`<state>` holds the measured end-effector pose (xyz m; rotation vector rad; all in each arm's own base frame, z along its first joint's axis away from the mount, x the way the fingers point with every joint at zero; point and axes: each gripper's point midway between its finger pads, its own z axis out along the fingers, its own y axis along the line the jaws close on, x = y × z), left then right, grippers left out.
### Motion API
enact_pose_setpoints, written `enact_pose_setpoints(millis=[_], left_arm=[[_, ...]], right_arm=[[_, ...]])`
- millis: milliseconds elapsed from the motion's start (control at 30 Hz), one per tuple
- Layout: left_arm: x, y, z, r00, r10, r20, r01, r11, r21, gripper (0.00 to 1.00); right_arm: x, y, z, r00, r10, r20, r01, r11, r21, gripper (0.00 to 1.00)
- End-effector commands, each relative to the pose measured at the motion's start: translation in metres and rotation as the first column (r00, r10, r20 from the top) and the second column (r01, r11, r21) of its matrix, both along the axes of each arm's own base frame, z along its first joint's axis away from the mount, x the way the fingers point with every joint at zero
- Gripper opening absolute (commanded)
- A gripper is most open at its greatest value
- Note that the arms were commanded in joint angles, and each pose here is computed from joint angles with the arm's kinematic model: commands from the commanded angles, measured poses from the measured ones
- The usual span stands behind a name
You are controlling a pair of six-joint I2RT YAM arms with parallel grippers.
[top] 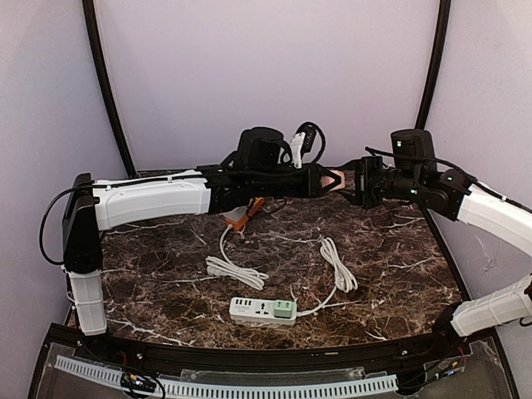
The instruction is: Insert the plug
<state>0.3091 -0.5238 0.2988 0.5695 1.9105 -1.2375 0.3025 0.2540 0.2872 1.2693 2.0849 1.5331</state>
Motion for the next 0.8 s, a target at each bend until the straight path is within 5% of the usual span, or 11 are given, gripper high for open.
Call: enact_pose_setpoints(millis=[0, 267, 767], left_arm=[[-0.003, 0.009, 0.021, 0.999, -0.001, 0.037, 0.002, 1.0, -0.012, 0.01], [-0.021, 0.031, 0.015, 0.981, -0.099, 0.165, 0.071, 0.984, 0.166, 0.01], [-0.062, 0.12, -0.011, 0.855, -0.369, 0.363, 0.103, 0.808, 0.58, 0.01]], right_arm=[[-0.001, 0.004, 0.01, 0.998, 0.031, 0.06, -0.03, 0.999, -0.014, 0.59], [-0.005, -0.012, -0.006, 0.991, 0.092, 0.101, -0.078, 0.987, -0.139, 0.97], [-0.002, -0.078, -0.036, 0.96, 0.217, 0.178, -0.079, 0.817, -0.571, 0.99]])
